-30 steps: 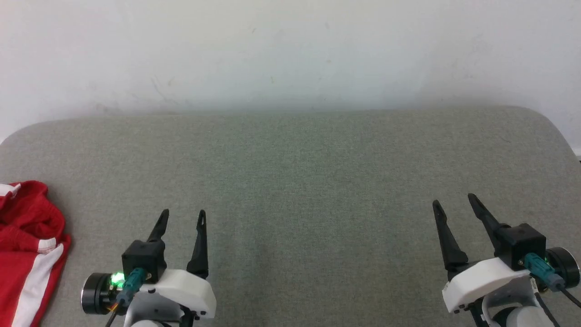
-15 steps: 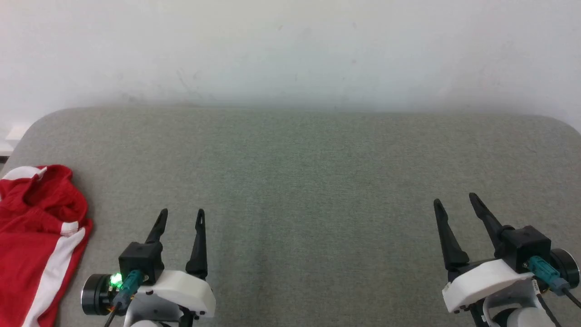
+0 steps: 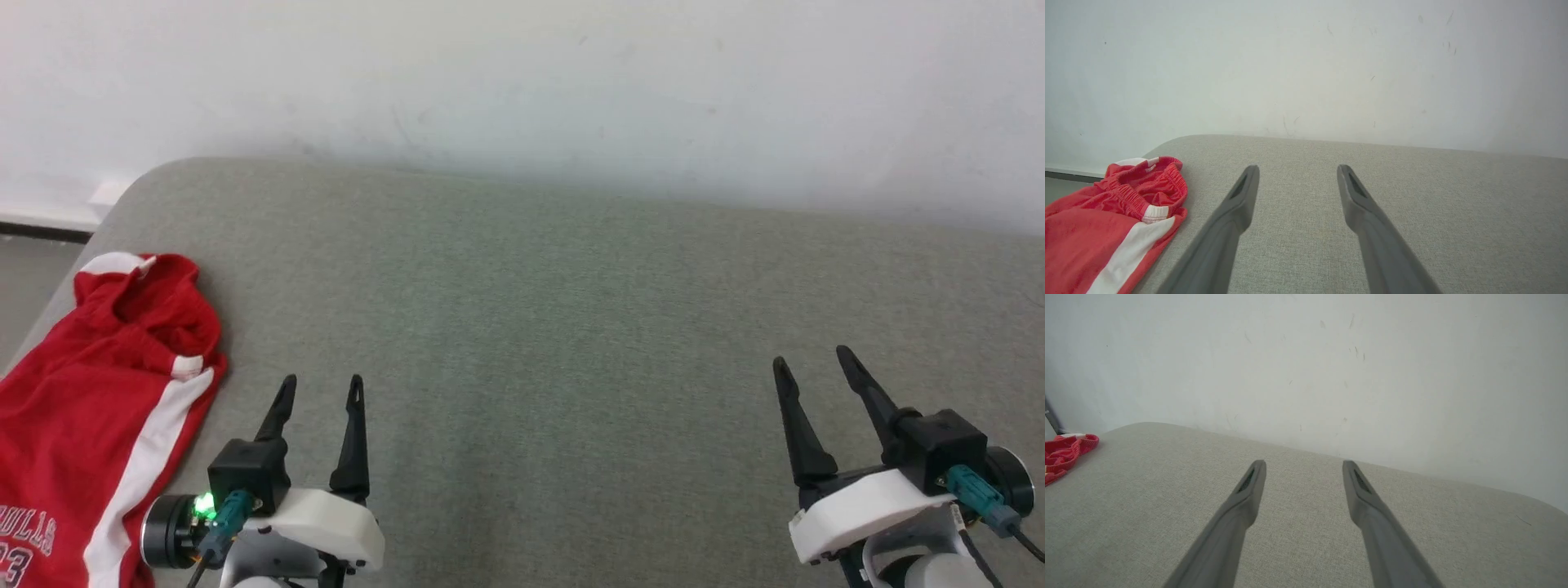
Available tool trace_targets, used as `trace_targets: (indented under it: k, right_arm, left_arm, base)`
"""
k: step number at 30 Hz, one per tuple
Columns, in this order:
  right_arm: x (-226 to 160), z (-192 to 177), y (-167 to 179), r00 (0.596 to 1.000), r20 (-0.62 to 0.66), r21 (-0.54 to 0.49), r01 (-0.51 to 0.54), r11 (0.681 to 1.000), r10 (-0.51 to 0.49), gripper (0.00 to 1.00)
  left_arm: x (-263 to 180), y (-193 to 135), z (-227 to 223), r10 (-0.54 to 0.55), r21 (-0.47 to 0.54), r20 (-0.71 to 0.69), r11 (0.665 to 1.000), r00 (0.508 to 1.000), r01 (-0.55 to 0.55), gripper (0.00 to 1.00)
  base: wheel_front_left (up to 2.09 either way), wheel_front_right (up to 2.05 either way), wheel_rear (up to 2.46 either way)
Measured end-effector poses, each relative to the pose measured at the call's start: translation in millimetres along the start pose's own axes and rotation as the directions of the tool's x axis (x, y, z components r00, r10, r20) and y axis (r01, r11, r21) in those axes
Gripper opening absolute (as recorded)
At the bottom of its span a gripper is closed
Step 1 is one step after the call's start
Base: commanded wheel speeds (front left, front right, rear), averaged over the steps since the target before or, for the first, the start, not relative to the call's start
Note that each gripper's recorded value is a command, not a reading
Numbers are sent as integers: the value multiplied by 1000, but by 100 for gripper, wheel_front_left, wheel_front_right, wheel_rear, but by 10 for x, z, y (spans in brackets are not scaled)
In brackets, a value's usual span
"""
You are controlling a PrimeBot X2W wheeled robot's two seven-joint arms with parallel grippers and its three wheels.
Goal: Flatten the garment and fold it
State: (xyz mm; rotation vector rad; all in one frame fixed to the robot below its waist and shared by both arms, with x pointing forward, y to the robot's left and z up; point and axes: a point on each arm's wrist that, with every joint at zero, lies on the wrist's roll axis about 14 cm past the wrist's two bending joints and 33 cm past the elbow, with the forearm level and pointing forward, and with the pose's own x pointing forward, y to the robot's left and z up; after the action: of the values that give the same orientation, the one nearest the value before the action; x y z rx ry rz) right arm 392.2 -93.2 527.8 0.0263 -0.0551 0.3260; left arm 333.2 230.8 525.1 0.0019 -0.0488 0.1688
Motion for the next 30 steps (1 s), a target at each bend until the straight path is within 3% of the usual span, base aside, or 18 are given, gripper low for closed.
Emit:
trace_targets:
  k: [13, 30]
  right_arm:
    - [209, -58, 403, 992, 6, 18, -126, 992, 126, 100]
    - [393, -139, 905, 962, 11, 49, -274, 960, 274, 100]
  left_arm:
    - [-197, 376, -13, 119, -2, 4, 993, 993, -119, 100]
    - [-471, 806, -14, 283, -39, 14, 959, 959, -282, 100]
  base:
    - [0, 0, 0]
    - [0, 0, 0]
